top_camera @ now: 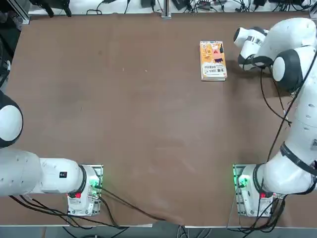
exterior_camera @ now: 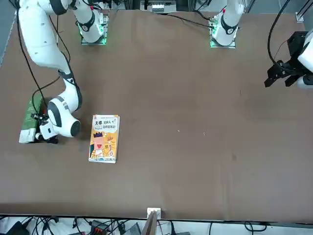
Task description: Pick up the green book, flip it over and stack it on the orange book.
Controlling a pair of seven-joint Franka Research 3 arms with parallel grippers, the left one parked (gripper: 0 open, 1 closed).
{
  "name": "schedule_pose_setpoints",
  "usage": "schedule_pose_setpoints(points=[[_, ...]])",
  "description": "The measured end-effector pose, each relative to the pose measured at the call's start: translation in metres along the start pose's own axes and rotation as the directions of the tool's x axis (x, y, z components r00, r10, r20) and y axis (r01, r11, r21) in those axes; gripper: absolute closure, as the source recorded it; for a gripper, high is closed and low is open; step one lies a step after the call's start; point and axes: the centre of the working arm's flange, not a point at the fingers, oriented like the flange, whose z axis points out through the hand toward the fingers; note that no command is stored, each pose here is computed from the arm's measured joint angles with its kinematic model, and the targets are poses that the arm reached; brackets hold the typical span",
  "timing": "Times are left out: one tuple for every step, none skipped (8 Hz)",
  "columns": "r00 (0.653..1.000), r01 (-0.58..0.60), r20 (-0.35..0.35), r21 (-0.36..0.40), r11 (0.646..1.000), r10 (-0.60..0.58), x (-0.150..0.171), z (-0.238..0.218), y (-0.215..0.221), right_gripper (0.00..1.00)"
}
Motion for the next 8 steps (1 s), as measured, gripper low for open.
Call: schedule_pose_setpoints(points=[[1.000,0.018,0.012,-0.008,1.000,-0.018,-0.001,-0.005,0.029,0.89],[0.999,0.045,0.021,-0.014,0.999,-0.045,-0.003,-0.015,0.059,0.89],[0.997,0.081,0.009,-0.002,0.997,-0.081,-0.005,-0.034,0.090,0.89],[0.994,0.111,-0.024,0.048,0.993,-0.110,-0.009,-0.066,0.117,0.89],[0.989,0.138,-0.065,0.138,0.981,-0.130,-0.015,-0.108,0.141,0.89],[0.985,0.160,-0.106,0.238,0.958,-0.138,-0.021,-0.152,0.161,0.89],[0.982,0.168,-0.139,0.338,0.926,-0.128,-0.028,-0.199,0.177,0.89],[0.981,0.170,-0.160,0.444,0.880,-0.109,-0.036,-0.238,0.187,0.89]])
